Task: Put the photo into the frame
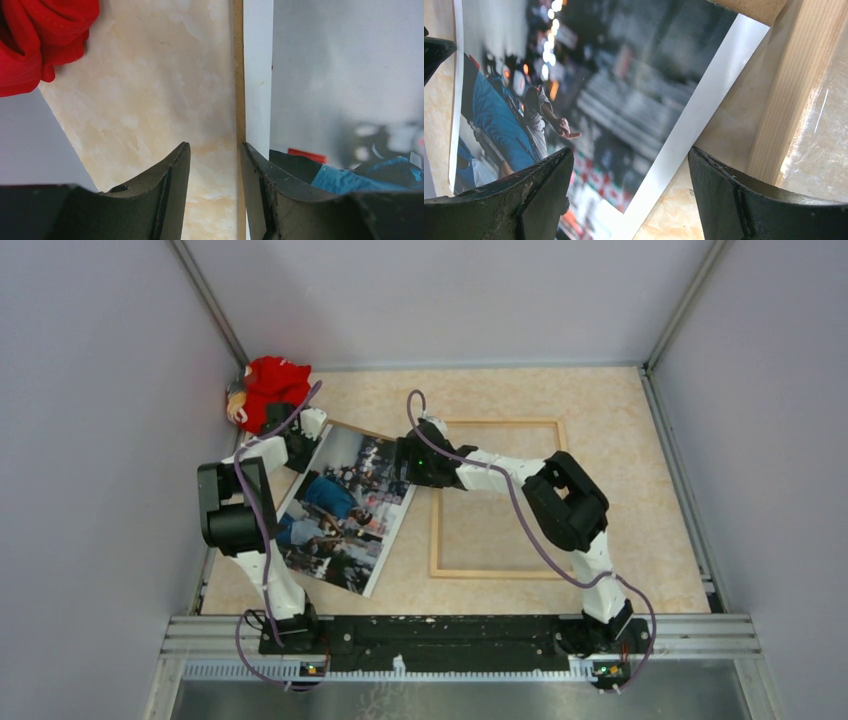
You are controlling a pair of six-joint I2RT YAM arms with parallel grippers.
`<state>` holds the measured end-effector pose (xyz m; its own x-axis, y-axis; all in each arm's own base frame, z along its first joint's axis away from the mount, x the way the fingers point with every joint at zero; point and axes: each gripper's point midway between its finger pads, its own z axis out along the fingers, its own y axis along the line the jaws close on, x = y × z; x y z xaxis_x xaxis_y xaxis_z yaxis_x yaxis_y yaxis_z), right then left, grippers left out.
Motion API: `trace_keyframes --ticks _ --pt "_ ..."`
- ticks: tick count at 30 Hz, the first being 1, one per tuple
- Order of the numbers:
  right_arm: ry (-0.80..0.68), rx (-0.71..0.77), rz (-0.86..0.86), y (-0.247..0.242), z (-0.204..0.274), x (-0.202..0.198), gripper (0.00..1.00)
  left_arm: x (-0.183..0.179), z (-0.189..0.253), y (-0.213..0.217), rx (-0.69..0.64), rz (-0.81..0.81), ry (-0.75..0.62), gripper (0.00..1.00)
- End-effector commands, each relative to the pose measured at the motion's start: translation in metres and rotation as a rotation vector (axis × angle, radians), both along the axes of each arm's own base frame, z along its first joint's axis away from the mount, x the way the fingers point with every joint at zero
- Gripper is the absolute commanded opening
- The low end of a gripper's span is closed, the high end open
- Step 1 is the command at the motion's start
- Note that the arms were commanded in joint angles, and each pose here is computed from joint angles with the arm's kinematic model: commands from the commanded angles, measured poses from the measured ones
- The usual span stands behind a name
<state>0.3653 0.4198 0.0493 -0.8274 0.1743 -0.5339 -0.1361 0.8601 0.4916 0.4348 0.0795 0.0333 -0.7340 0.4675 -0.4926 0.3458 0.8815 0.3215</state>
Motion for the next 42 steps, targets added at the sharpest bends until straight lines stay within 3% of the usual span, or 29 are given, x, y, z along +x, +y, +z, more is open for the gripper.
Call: trace_keyframes --ticks 1,12,27,31,38,42 --pt "-0.099 0.161 0.043 0.029 0.055 0.003 0.84 -0.05 -0.049 -0.029 -0.091 -0.045 0.217 0.49" --pt "-0.144 0.273 0.059 0.04 0.101 -0.002 0.84 -0.058 -0.06 -0.027 -0.08 -0.041 0.255 0.49" --pt "-0.092 0.114 0.077 0.035 0.086 -0.005 0.84 -0.061 -0.069 -0.025 -0.074 -0.032 0.278 0.49" --pt "-0.131 0.255 0.099 0.042 0.102 -0.011 0.85 -0.061 -0.068 -0.026 -0.077 -0.032 0.28 0.49" --pt "-0.1 0.711 0.115 0.044 0.157 -0.018 0.85 -0.061 -0.068 -0.026 -0.078 -0.031 0.281 0.49" --pt "-0.103 0.837 0.136 0.045 0.179 -0.026 0.86 -0.062 -0.068 -0.026 -0.08 -0.03 0.284 0.49"
